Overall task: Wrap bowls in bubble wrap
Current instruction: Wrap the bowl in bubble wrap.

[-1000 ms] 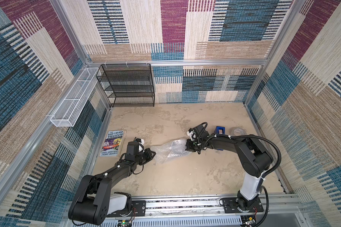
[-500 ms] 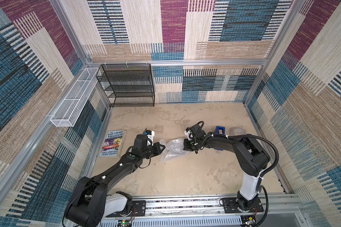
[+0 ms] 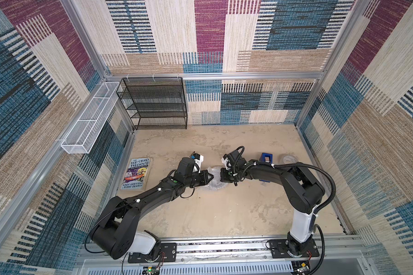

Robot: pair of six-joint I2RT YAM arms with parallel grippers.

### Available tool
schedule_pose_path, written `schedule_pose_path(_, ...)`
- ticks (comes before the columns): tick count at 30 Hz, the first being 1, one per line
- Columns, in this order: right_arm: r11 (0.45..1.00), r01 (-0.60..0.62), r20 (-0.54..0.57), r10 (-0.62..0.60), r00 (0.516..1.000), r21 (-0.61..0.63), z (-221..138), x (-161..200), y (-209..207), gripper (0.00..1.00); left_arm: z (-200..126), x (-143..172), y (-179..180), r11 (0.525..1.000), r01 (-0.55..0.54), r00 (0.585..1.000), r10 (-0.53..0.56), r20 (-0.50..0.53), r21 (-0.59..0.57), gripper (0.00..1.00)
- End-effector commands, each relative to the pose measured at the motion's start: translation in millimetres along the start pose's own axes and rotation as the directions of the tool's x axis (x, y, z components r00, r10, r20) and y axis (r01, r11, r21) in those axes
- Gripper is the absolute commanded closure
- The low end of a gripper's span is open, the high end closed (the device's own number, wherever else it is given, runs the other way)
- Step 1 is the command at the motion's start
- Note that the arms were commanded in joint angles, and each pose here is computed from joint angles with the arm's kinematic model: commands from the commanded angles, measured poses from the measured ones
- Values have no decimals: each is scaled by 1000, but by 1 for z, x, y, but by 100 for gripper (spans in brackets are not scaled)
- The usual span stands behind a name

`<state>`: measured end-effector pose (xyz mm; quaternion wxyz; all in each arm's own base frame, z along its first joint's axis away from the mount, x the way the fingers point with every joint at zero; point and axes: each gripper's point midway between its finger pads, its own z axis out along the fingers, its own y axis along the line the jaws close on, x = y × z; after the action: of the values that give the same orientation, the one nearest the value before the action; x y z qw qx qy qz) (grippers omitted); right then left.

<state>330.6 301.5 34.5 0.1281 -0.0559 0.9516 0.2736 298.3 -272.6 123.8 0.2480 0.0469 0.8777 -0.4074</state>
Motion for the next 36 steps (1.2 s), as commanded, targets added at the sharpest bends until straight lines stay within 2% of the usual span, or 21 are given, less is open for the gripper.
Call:
schedule_pose_path(1,999,-2,-19,3,1000,51,1,8,-9,100,11,-7,-20,996,-49,999,48,11,78,100)
schedule_pose_path(8,1000,12,-30,-12,999,2,3,12,1,100,40,3,-26,993,-43,998,48,-46,107,100)
schedule_pose_path(20,984,17,-95,-34,995,-176,5,32,29,100,79,17,-22,982,48,988,-20,-151,184,100)
schedule_pose_path(26,978,17,-88,-36,995,-208,2,31,36,100,83,28,2,998,44,973,-35,-229,37,100)
schedule_pose_path(29,977,12,-88,-31,996,-211,2,30,37,100,77,32,3,1000,27,963,-25,-269,2,99)
schedule_pose_path(30,978,11,-87,-30,996,-210,3,29,37,100,74,33,5,1000,19,961,-23,-276,-17,93)
schedule_pose_path(33,976,12,-84,-31,996,-215,3,29,38,100,67,34,11,997,-13,958,-9,-288,-74,67)
schedule_pose_path(35,976,11,-86,-30,996,-217,2,28,39,100,65,36,17,993,-31,950,-7,-312,-117,58)
schedule_pose_path(36,976,10,-88,-30,996,-217,3,29,38,100,64,37,20,990,-37,946,-9,-325,-137,57)
